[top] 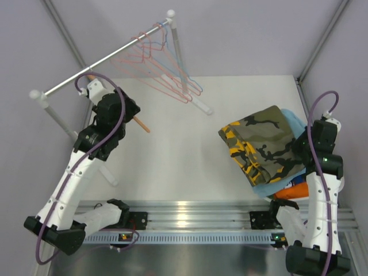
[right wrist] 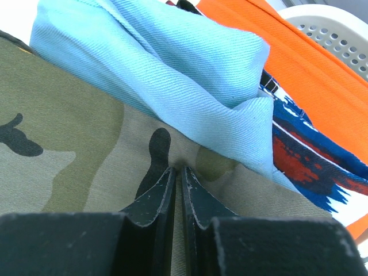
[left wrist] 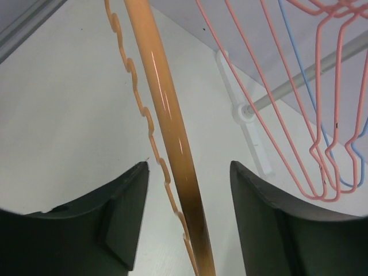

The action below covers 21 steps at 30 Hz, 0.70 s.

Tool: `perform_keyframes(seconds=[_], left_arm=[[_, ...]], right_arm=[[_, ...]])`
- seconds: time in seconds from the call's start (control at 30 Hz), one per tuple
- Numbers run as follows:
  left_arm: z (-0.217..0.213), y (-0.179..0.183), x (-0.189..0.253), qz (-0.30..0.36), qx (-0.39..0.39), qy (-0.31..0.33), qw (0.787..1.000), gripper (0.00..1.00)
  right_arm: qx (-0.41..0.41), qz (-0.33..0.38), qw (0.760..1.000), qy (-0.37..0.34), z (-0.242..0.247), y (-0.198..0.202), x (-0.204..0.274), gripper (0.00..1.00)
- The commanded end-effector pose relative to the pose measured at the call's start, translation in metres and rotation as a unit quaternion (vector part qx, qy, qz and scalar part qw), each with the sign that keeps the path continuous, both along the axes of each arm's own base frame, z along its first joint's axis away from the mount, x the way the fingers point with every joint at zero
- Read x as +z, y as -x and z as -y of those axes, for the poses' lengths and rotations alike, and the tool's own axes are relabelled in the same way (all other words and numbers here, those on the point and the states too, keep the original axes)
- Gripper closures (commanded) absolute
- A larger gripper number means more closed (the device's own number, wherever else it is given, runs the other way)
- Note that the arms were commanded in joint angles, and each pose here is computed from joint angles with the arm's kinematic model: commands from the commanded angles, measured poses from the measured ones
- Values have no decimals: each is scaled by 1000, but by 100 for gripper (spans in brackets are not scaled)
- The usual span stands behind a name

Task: Remove the trousers from the hanger
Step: Place the hanger at the clothesline.

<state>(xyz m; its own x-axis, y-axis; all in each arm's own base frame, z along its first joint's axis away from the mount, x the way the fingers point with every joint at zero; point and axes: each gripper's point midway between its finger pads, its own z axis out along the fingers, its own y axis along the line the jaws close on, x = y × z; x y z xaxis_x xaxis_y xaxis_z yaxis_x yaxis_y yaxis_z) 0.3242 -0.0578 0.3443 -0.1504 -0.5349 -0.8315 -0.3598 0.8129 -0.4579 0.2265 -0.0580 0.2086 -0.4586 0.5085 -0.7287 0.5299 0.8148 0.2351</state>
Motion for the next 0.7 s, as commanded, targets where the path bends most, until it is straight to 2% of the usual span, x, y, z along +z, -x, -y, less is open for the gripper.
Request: perform_keyframes(seconds=[0.0, 0.13, 0.3, 0.37, 0.4, 0.47, 0.5, 0.67], left_arm=[[9, 15, 21, 5, -51, 9, 999, 32], [34, 28, 47, 19, -130, 34, 991, 24], [65, 54, 83, 62, -247, 50, 966, 17], [78, 67, 113, 95, -295, 62, 949, 15], [94, 79, 124, 105, -347, 75, 929, 14], [107, 86, 148, 136, -382, 94, 909, 8], [117, 92, 150, 138, -412, 104, 895, 2], [155, 85, 132, 114, -470, 157, 861, 2]], right_arm=[[-10, 10, 1000, 13, 8, -4, 12, 91], [-13, 11, 1000, 20, 10, -2, 14, 91], [-16, 11, 999, 25, 13, -1, 15, 90], [-16, 10, 999, 28, 13, -1, 15, 90], [-16, 11, 999, 28, 13, -1, 16, 90], [-17, 12, 999, 28, 13, -1, 16, 89], [-17, 13, 999, 28, 13, -1, 17, 89], [-23, 18, 999, 35, 16, 0, 21, 89]])
